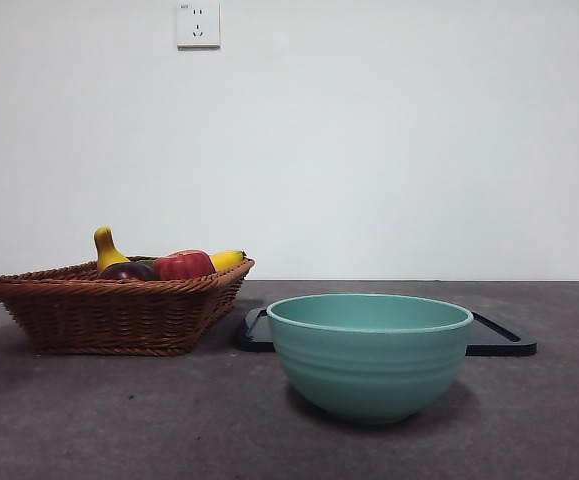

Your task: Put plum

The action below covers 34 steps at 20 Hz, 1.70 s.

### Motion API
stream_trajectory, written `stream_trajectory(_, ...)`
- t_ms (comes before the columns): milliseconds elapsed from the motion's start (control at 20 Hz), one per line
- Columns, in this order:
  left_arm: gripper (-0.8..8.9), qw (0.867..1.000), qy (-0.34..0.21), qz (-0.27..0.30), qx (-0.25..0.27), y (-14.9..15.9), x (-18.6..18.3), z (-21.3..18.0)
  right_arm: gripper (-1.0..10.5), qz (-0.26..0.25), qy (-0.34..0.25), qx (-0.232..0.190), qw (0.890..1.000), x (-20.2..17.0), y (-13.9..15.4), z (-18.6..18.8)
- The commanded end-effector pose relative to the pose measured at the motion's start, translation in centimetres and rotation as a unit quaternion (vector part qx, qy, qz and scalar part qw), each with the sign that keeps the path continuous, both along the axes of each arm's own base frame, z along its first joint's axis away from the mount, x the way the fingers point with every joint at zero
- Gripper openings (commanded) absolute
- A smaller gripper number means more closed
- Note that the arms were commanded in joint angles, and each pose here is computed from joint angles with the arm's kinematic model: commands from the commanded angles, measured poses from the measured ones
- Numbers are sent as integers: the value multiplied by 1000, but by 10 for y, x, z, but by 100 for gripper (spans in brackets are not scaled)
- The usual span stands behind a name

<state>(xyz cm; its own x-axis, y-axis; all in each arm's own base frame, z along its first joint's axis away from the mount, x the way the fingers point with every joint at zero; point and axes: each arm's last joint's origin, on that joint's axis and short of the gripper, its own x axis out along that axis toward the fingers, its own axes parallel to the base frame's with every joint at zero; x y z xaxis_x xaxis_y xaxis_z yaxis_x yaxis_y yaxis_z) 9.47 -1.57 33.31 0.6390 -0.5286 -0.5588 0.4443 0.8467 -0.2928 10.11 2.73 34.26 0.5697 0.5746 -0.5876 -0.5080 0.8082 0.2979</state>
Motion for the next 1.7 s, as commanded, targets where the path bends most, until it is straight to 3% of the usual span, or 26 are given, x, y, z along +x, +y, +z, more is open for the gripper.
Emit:
stream_trajectory(50,14,1000,-13,-17,10,-1,-1,5,5,35,-8,-14,999,-1,4,3)
stream_trajectory(350,33,1000,-17,-17,10,-1,-1,6,19,55,-3,-17,998,0,8,2)
stream_trajectory(450,73,1000,-17,-16,9,-1,-1,6,194,52,0,-15,999,0,8,2)
stream_trajectory(550,272,1000,-14,-13,6,-1,-1,6,361,49,3,-11,999,0,8,2)
stream_trajectory(650,452,1000,-14,-13,6,-1,-1,6,365,49,3,-11,999,0,8,2)
stream_trajectory(1150,463,1000,-9,-8,-3,-3,14,7,369,48,3,-10,999,0,8,2)
stream_trajectory(1500,459,1000,9,7,21,-17,76,17,369,47,-6,-9,999,2,8,3)
stream_trajectory(1700,458,998,30,4,61,-38,121,7,369,47,-7,-8,999,2,8,4)
